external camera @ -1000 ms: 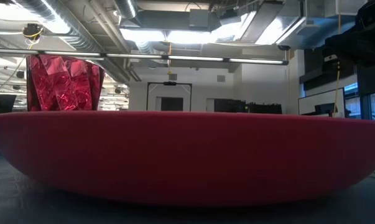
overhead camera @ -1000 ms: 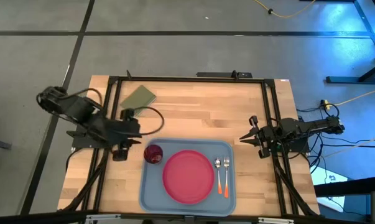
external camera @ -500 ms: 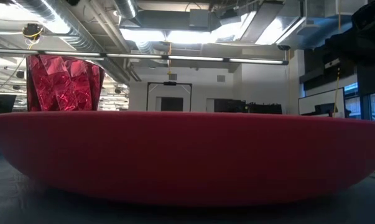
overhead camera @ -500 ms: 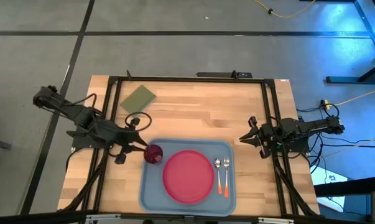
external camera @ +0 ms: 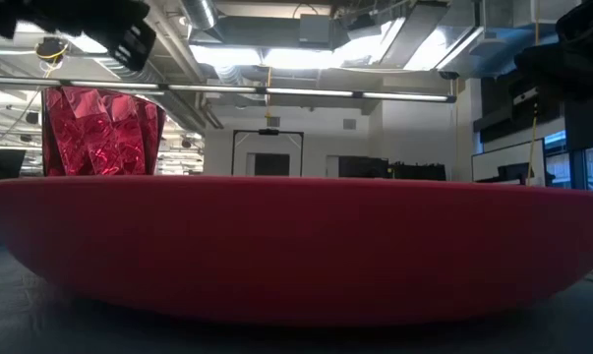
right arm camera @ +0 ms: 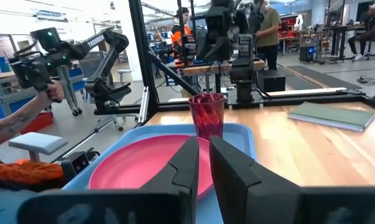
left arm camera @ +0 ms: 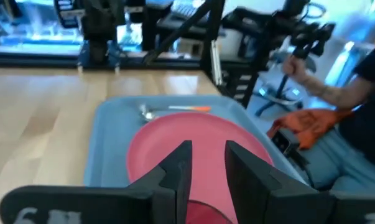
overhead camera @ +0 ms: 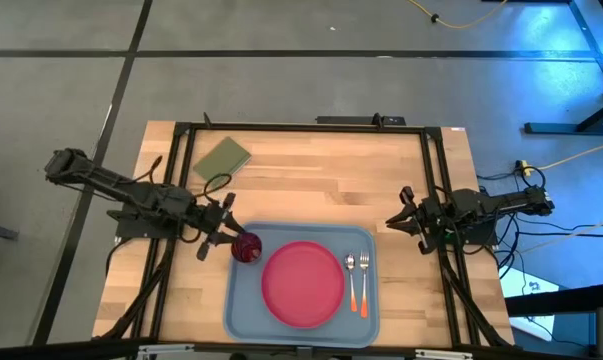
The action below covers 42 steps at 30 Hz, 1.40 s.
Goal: Pick and place plate/cup/fork/spoon on tray
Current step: Return to Home Position
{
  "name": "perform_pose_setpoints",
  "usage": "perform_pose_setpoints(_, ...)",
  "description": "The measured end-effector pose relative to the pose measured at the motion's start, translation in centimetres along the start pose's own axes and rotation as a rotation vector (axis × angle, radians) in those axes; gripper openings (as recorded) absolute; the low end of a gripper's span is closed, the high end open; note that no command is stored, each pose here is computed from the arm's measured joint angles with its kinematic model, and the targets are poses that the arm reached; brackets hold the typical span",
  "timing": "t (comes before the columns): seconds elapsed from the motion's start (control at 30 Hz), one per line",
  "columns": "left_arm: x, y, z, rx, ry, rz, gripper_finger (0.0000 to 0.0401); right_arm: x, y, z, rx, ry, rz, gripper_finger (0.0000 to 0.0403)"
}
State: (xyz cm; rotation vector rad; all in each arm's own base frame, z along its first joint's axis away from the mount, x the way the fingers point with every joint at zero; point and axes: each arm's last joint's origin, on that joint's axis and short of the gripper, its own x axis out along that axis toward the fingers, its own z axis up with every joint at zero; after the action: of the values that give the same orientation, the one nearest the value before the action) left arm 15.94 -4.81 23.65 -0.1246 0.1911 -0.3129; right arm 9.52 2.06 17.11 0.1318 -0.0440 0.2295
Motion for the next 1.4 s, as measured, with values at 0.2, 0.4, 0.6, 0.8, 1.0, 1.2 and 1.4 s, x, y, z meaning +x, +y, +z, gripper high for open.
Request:
perform_pose_setpoints(0.2, 0.0, 1.3, -2.1, -0.056, -0.08, -0.002, 0.0088, 0.0, 0.0, 0.0, 0.0, 0.002, -0.001, 0.0045)
perform_pose_setpoints(0.4, -0.4, 1.7, -3.9, -0.052, -0.132, -0.025, 0.0088, 0.0, 0.0, 0.1, -0.045, 0.011, 0.007, 0.0045)
perform_pose_setpoints(0.6, -1.1, 1.9, -6.0, -0.044, -0.233, -0.033, 0.0088, -0.4, 0.2, 1.7, -0.087, 0.01, 0.007, 0.0045)
perform_pose_setpoints(0.8, -1.6, 1.9, -6.2, -0.057, -0.298, -0.05, 0.0088, -0.5, 0.3, 2.1, -0.109, 0.001, 0.008, 0.0045)
perform_pose_setpoints(1.0, -1.6, 1.9, -6.2, -0.033, -0.297, -0.046, 0.0088, -0.5, 0.2, 1.6, -0.105, 0.055, 0.004, 0.0045)
perform_pose_setpoints(1.2, -1.6, 2.0, -6.2, -0.039, -0.307, 0.011, 0.0088, -0.5, 0.2, 1.2, -0.087, 0.095, -0.007, 0.0046)
perform_pose_setpoints(1.4, -1.5, 2.0, -6.3, -0.013, -0.285, -0.021, 0.0088, -0.6, 0.1, 0.5, -0.083, 0.164, -0.013, 0.0045)
